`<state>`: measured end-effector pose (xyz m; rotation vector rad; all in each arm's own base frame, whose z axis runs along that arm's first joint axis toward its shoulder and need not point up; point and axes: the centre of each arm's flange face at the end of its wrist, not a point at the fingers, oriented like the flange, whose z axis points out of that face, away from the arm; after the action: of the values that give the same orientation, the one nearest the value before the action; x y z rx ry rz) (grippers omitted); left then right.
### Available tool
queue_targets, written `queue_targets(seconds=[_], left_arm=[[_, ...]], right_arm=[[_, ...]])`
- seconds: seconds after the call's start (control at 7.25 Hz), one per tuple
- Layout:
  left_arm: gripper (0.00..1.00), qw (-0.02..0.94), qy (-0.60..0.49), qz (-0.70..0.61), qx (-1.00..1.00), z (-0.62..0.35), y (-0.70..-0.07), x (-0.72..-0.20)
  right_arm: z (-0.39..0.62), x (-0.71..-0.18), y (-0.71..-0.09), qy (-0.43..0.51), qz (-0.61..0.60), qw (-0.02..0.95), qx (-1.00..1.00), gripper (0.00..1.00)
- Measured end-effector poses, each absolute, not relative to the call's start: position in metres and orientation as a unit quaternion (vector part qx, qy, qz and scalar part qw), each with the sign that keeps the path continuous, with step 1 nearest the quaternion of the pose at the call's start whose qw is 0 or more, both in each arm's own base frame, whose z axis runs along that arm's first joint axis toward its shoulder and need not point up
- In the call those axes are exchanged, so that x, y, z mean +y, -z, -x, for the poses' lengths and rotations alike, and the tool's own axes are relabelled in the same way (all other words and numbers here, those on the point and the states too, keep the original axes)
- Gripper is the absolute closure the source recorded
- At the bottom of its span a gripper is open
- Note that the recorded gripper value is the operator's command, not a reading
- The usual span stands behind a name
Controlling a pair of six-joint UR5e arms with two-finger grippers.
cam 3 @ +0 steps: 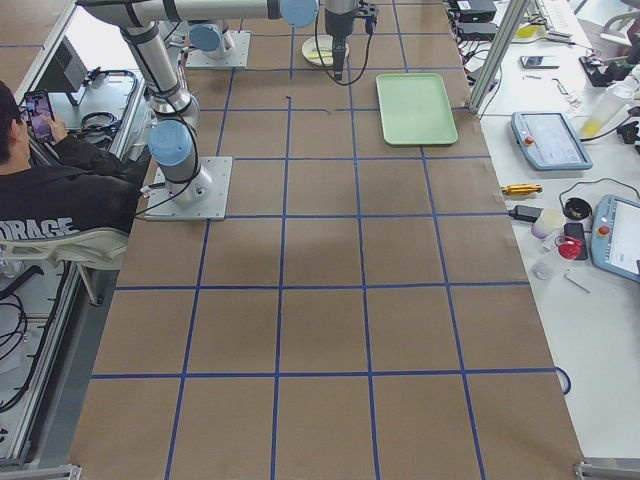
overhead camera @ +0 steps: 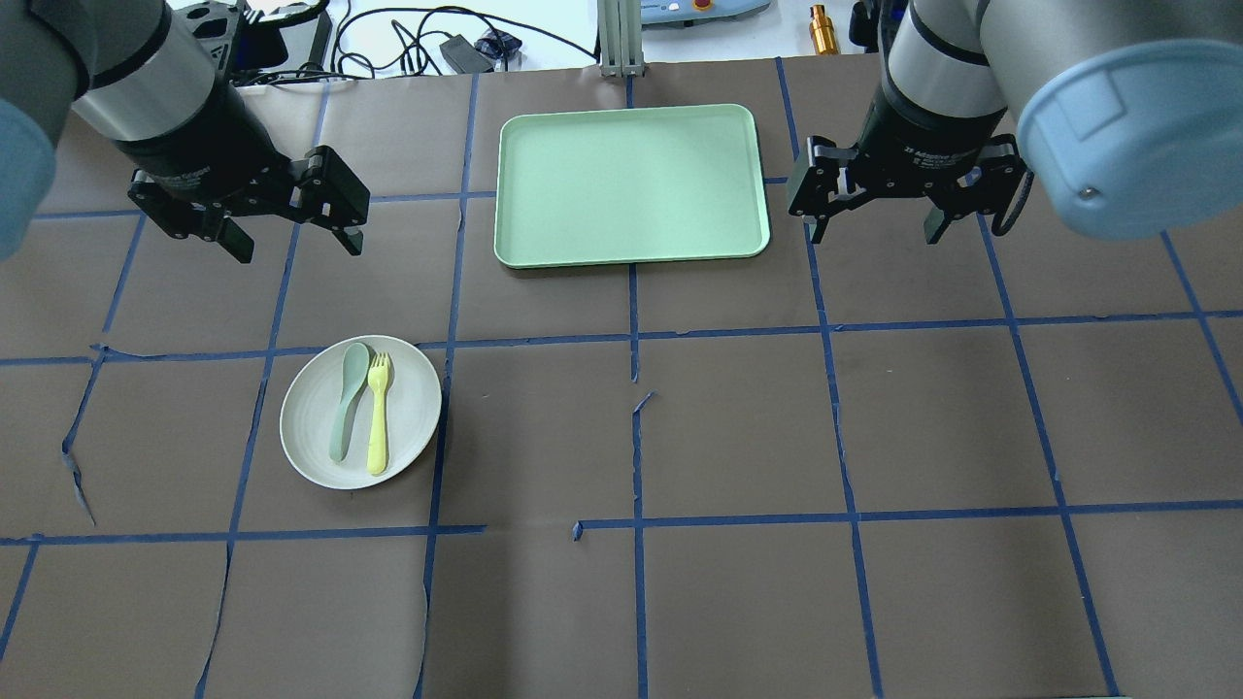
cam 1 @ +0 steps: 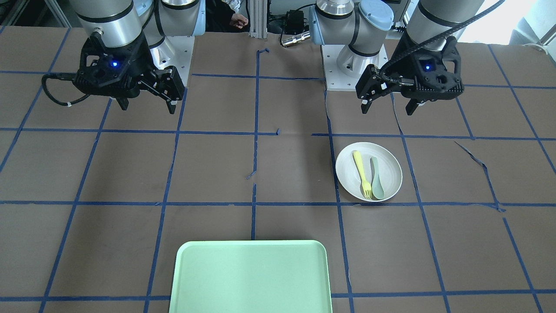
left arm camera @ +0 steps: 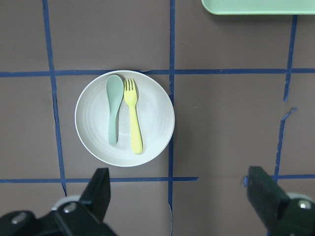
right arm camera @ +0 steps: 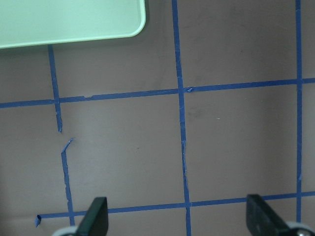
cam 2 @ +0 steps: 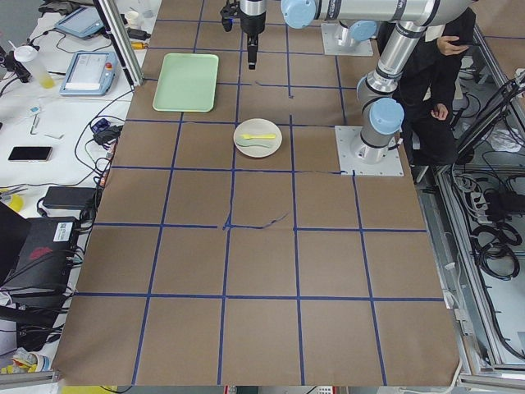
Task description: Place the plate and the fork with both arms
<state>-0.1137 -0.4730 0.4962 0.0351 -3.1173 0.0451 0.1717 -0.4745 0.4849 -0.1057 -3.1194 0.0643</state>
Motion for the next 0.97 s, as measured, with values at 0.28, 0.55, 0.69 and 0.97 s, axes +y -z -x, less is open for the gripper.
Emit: queue_targets(seconds=[0.28,0.55,0.69,0.97], left_arm=[[0.0,0.011,-0.014,-0.013,-1.0,0.1141,-0.4959,-0.4683],[0.0,0.011,-0.014,-0.013,-1.0,0.1143,-0.4958,-0.4672],[0.0,0.011,-0.013,-0.012,-1.0,0.1144,-0.4952,-0.4677],[0.0,0.011,-0.011,-0.01,-1.0,0.1143,-0.4935,-0.4691]], right_arm=[[-0.1716,-0.4748,-0.486,-0.022,0.034,0.01,-0.999,0.0],[-0.1715,-0.4745,-0.4861,-0.022,0.034,0.01,-0.999,0.0],[-0.1715,-0.4742,-0.4864,-0.023,0.034,0.01,-0.999,0.0],[-0.1715,-0.4737,-0.4865,-0.022,0.034,0.01,-0.999,0.0]])
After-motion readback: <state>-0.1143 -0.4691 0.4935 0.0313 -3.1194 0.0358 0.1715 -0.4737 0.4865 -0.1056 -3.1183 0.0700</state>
